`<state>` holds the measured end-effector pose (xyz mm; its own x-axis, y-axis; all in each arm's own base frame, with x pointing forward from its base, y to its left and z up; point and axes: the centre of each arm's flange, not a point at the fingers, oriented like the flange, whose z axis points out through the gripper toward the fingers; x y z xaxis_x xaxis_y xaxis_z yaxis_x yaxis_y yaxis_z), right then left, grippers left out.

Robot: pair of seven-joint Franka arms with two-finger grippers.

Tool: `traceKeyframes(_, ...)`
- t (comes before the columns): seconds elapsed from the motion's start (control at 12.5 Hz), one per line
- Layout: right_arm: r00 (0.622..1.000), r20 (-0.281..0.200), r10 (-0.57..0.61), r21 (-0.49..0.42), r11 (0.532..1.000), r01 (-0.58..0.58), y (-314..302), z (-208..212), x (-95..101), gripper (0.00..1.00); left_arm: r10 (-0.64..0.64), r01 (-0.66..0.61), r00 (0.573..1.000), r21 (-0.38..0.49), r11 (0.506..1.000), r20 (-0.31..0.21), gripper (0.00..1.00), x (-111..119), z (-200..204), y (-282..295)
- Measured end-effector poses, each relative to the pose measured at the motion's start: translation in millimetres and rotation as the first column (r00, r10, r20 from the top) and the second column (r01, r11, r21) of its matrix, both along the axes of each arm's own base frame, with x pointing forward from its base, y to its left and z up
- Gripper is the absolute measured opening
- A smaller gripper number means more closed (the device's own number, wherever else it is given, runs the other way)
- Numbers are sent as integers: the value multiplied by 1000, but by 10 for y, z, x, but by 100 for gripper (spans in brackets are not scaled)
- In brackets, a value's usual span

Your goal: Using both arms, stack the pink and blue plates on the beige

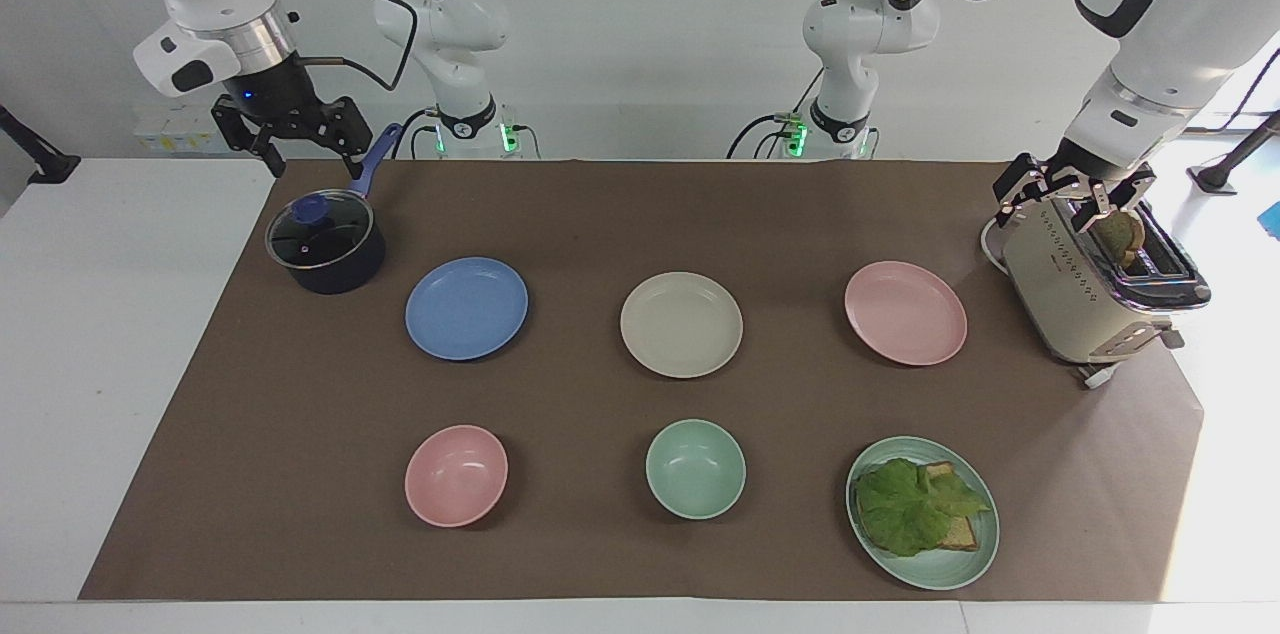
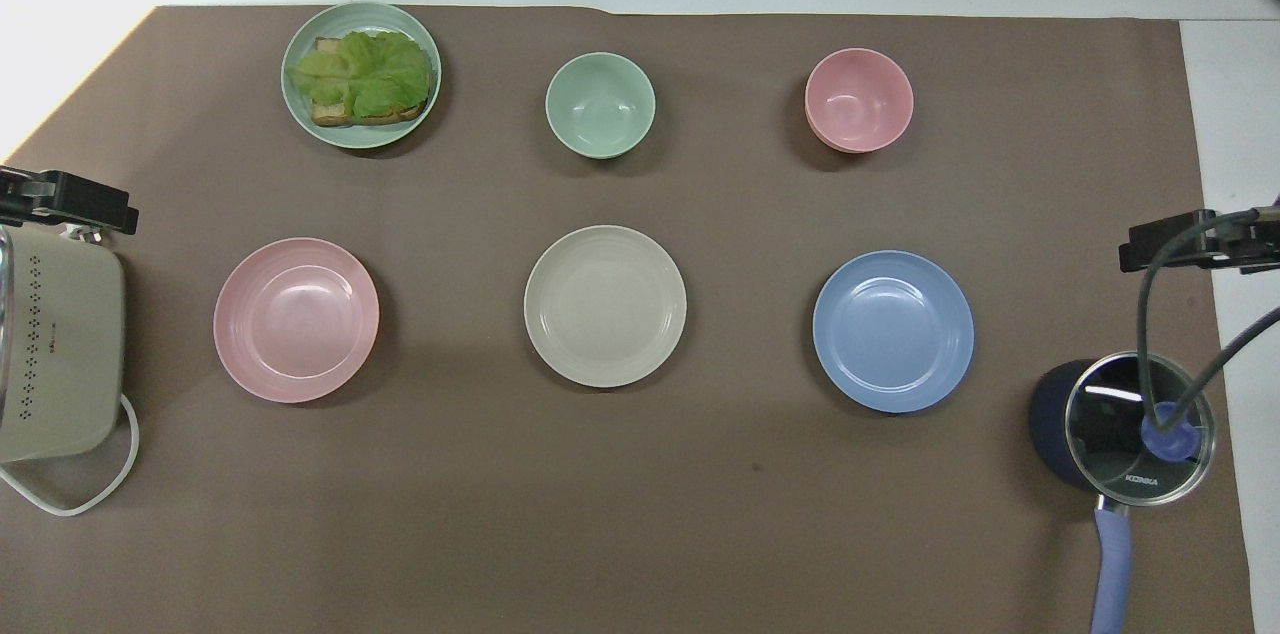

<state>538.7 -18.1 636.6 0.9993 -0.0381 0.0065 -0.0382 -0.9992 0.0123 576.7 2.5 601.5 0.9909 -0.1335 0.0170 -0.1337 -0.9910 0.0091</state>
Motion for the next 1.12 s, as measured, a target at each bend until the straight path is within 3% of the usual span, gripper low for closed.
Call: traceKeyframes(1.12, 1000, 17, 0, 0, 1000, 0, -1, 9, 27, 100, 0, 0, 1000, 0, 1000, 0, 100, 0, 0, -1)
